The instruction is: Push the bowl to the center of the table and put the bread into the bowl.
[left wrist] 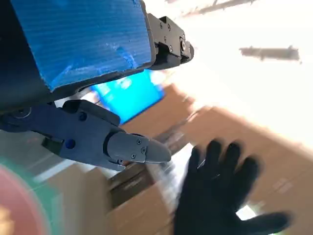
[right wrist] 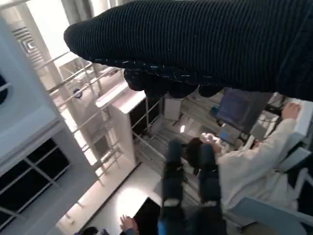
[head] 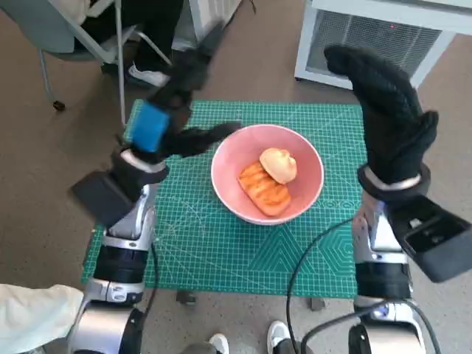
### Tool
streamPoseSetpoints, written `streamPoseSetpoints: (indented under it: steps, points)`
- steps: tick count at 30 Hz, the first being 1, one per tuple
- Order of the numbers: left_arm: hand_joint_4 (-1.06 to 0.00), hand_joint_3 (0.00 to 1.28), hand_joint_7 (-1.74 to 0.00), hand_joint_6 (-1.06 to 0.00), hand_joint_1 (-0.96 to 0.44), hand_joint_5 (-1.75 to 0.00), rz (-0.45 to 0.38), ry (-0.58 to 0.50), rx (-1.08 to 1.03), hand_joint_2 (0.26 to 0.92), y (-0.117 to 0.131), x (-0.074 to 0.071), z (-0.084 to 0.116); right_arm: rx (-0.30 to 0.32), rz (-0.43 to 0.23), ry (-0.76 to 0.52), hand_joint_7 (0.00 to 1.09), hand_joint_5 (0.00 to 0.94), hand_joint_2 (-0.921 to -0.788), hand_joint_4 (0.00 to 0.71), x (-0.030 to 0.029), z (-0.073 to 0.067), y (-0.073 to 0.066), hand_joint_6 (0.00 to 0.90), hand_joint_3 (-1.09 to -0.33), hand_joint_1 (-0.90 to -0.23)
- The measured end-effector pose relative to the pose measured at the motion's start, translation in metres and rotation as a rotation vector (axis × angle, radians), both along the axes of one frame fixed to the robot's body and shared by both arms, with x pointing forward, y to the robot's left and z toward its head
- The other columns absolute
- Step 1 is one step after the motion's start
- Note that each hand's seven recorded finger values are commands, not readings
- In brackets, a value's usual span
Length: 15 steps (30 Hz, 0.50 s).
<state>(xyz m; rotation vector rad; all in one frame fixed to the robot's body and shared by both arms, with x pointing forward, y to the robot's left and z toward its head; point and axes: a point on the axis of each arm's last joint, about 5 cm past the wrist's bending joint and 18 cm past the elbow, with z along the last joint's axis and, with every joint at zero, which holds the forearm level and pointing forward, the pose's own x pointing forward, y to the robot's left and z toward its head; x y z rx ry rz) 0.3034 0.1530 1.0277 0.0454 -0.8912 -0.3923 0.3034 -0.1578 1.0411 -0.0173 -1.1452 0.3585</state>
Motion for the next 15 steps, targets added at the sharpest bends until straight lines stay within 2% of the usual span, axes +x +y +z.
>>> streamPoseSetpoints:
  steps: [2, 7, 15]
  points:
    - [-0.3, 0.25, -0.11, -0.42, -0.49, -0.04, 0.004, -0.014, -0.069, 0.921, -0.002, -0.002, -0.002, 0.002, 0.006, -0.008, 0.6, 0.282, -0.921, 0.107, 0.0008, 0.003, 0.002, -0.001, -0.775, -0.534]
    - [-0.33, 0.23, -0.1, -0.45, -0.5, -0.03, -0.004, -0.028, -0.197, 0.921, -0.01, -0.007, -0.006, -0.008, 0.015, -0.023, 0.6, 0.261, -0.921, 0.122, 0.002, 0.008, 0.007, -0.001, -0.771, -0.543]
    - [-0.26, 0.21, -0.08, -0.43, -0.54, 0.0, -0.014, -0.023, -0.168, 0.921, -0.006, -0.014, -0.009, -0.017, 0.023, -0.028, 0.61, 0.237, -0.921, 0.138, 0.002, 0.008, 0.013, -0.001, -0.77, -0.549]
